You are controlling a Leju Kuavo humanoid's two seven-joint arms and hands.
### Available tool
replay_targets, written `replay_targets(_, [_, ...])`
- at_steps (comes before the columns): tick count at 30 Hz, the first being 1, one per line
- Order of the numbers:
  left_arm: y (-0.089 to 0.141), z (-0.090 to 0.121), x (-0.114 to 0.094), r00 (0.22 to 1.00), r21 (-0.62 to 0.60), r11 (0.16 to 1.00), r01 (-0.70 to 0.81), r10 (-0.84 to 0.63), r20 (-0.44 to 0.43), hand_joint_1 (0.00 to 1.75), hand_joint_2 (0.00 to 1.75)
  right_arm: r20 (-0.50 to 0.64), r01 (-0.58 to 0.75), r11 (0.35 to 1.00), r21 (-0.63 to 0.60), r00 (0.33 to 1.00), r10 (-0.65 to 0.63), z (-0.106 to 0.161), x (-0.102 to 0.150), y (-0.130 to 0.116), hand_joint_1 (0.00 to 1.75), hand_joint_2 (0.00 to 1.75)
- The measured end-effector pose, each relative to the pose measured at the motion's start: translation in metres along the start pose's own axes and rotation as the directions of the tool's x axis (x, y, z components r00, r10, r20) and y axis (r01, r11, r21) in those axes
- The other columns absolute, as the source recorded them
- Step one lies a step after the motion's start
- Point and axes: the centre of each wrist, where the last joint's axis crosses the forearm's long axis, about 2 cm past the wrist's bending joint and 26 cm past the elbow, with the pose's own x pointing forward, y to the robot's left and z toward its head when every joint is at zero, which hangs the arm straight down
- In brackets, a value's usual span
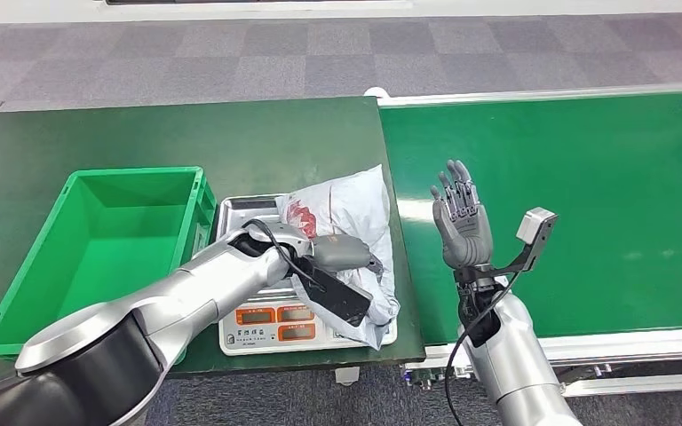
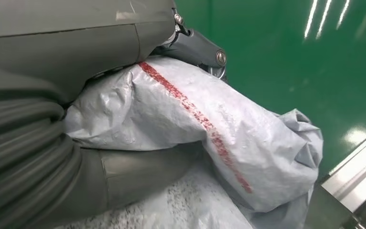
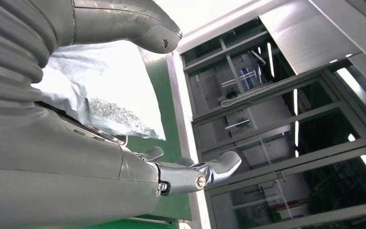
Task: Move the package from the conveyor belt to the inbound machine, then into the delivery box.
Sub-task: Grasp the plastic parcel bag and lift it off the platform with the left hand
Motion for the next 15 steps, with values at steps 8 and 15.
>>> replay_targets(8, [0.005,0.001,0.001,0.997,0.072,0.995,0.075,-0.075,-0.012,1.75,1.75,0.005,0.004,1.0,0.004,1.0,-0.004,0.005,0.0,0.002,0.0,1.75])
replay_targets(15, [0.03,0.013,0.022,0.851,0.179,0.835,0.52,-0.491,-0.183,1.75,1.75,-0.013,0.01,1.0,0.007,1.0,-0.01,0.033,-0.006,0.0,0.0,1.75])
